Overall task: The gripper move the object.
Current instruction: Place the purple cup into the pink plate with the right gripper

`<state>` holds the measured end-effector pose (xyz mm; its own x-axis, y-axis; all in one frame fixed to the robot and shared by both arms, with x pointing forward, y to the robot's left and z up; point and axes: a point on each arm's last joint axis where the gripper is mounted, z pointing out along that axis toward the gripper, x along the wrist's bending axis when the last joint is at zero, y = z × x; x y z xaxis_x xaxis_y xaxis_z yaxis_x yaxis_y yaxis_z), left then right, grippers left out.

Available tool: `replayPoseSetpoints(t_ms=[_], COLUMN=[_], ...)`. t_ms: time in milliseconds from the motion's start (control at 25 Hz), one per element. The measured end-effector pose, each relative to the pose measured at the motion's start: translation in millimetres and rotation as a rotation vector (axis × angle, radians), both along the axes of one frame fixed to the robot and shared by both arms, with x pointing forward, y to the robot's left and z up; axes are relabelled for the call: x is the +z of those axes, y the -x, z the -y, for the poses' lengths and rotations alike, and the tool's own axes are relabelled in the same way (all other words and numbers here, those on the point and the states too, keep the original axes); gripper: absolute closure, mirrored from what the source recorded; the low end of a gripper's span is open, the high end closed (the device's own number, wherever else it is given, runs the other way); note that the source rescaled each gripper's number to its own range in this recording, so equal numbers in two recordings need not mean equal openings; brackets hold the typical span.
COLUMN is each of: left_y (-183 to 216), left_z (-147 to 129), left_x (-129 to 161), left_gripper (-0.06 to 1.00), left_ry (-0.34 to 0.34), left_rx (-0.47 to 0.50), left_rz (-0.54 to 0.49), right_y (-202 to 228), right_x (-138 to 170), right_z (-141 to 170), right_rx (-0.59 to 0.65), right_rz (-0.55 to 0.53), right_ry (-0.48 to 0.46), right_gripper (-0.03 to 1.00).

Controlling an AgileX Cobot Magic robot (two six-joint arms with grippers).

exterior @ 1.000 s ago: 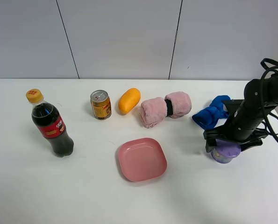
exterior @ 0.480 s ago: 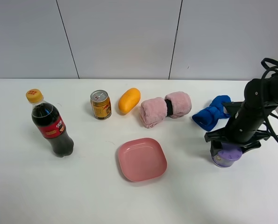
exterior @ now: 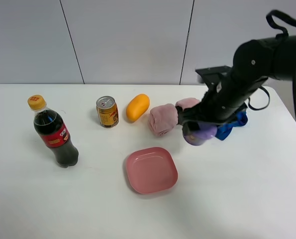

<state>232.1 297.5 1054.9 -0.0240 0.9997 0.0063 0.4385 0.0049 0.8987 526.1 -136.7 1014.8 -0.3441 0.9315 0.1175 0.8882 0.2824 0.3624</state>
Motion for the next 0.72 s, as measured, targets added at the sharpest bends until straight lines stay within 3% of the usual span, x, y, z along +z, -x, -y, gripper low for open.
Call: replayPoseSetpoints(t_ms=[240,440,720], left_y=[0.0,0.0,0.0], left_z=[0.0,0.0,-0.2], left_x=[0.0,0.0,0.0], left_gripper=[-0.06,-0.06,-0.06], left_ry=[0.0,0.0,-0.002], left_rx=[0.0,0.0,0.001], left_rz=[0.0,0.0,0.0], right_y=[-4.9,-0.7,3.8], right_x=[18.7,4.5,-24.4], right_z=[-59.7,-98.8,-107.5], right_rx=[0.135,0.225,0.256], right_rz=[0.007,-0.043,-0.152], right_ry=[-0.013,0.02,0.103], right_gripper=[0.96,0.96,0.96])
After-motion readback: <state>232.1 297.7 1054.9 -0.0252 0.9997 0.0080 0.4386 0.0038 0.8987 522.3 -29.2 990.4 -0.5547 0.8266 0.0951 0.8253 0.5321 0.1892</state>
